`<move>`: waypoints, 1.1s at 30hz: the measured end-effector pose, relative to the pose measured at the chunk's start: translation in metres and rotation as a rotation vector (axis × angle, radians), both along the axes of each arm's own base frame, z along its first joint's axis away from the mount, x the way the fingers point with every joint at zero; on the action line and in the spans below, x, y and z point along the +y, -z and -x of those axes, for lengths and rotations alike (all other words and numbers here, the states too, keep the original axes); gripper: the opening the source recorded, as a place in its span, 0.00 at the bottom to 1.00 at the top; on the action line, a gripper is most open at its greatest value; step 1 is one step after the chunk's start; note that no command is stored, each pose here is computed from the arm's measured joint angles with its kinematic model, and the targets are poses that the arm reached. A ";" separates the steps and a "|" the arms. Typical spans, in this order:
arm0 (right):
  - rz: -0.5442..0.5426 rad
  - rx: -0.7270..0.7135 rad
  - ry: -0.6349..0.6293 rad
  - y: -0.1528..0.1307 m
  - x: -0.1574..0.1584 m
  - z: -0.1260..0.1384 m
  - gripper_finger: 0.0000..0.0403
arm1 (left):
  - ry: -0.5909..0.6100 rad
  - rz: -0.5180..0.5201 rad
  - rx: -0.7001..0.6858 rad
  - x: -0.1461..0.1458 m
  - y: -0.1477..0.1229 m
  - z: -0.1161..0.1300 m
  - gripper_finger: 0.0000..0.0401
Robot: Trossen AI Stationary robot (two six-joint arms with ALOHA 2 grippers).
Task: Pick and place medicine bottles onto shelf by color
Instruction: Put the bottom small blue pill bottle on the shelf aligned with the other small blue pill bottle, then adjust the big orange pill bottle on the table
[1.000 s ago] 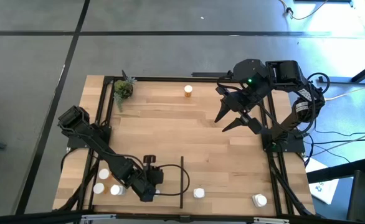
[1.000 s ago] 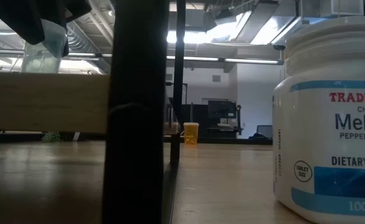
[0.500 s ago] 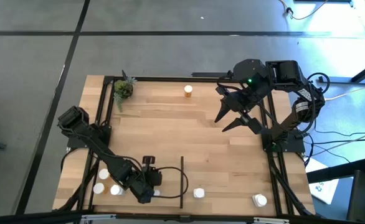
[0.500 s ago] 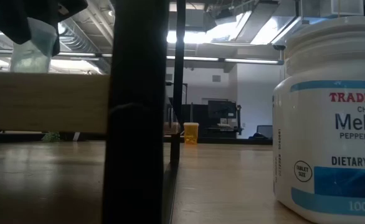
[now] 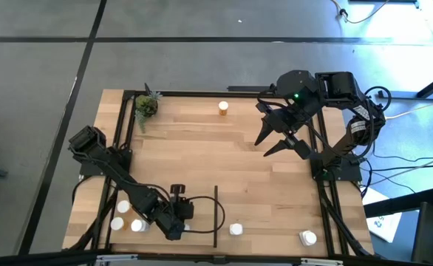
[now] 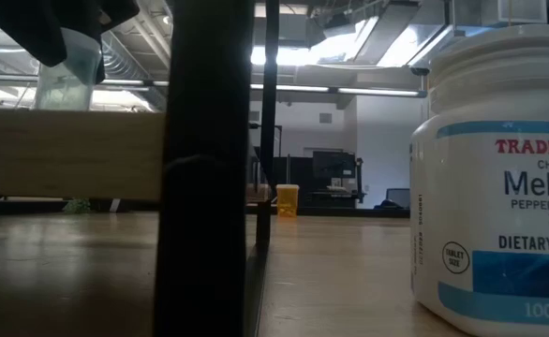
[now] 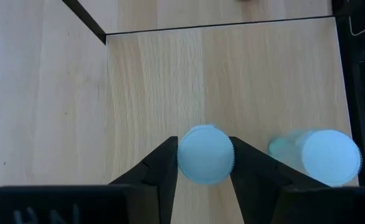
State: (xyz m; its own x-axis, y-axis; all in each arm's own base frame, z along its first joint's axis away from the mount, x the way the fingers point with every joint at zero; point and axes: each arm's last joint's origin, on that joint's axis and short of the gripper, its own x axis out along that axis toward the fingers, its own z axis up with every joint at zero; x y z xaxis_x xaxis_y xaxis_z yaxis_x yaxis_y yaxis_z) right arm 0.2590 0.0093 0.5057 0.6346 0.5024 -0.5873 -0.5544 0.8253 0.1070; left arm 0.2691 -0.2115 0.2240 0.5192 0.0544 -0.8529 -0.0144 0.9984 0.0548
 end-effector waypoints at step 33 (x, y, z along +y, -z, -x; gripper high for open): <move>0.000 0.000 0.000 0.000 0.000 0.000 0.46 | -0.016 0.004 0.007 0.000 0.000 0.001 0.47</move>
